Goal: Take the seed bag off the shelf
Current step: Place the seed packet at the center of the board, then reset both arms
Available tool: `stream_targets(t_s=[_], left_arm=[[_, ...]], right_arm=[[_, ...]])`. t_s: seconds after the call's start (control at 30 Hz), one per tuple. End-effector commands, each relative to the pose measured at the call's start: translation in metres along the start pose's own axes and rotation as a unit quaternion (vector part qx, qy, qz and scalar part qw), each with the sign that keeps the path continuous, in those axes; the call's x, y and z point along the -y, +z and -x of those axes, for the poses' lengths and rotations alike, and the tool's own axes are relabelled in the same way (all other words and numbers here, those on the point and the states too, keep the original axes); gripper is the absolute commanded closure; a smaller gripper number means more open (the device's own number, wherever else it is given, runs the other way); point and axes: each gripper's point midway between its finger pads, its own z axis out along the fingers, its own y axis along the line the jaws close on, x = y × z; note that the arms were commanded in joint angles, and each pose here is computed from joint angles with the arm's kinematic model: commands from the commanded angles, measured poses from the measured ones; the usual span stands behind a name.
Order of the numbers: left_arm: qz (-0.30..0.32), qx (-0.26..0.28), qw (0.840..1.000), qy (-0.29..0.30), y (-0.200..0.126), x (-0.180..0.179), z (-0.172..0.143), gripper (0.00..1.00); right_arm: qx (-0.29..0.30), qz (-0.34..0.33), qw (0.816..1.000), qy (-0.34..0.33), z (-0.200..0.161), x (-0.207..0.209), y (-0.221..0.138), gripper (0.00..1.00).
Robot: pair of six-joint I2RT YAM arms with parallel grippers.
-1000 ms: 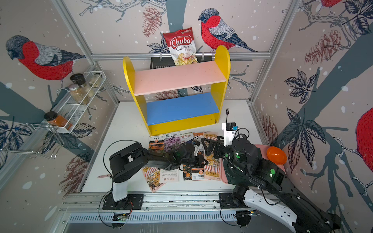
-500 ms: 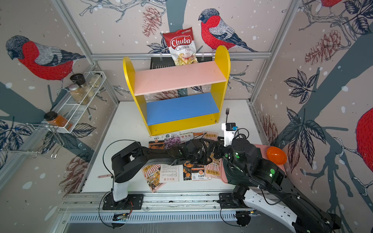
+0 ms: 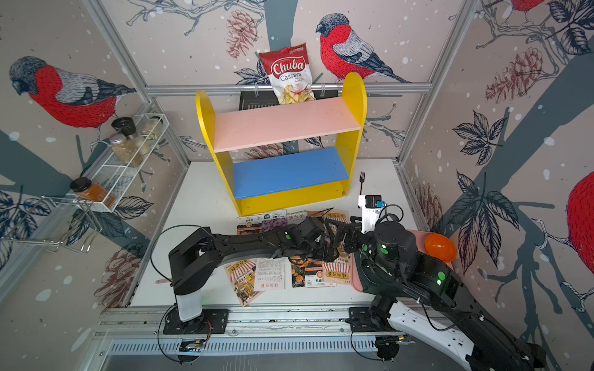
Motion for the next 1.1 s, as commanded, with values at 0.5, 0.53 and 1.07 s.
stream_targets(t_s=[0.5, 0.53, 1.07], left_arm=[[0.068, 0.188, 0.978, 0.050, -0.173, -0.072, 0.036, 0.03], [0.076, 0.216, 0.972, 0.048, -0.189, -0.079, 0.042, 0.03], [0.214, 0.396, 0.890, -0.078, -0.316, -0.228, 0.065, 0.04]], right_arm=[[0.050, -0.040, 0.997, -0.043, 0.007, 0.018, 0.007, 0.00], [0.054, -0.047, 0.996, -0.049, 0.007, 0.020, 0.012, 0.00], [0.139, -0.140, 0.978, -0.068, 0.023, 0.100, 0.044, 0.00]])
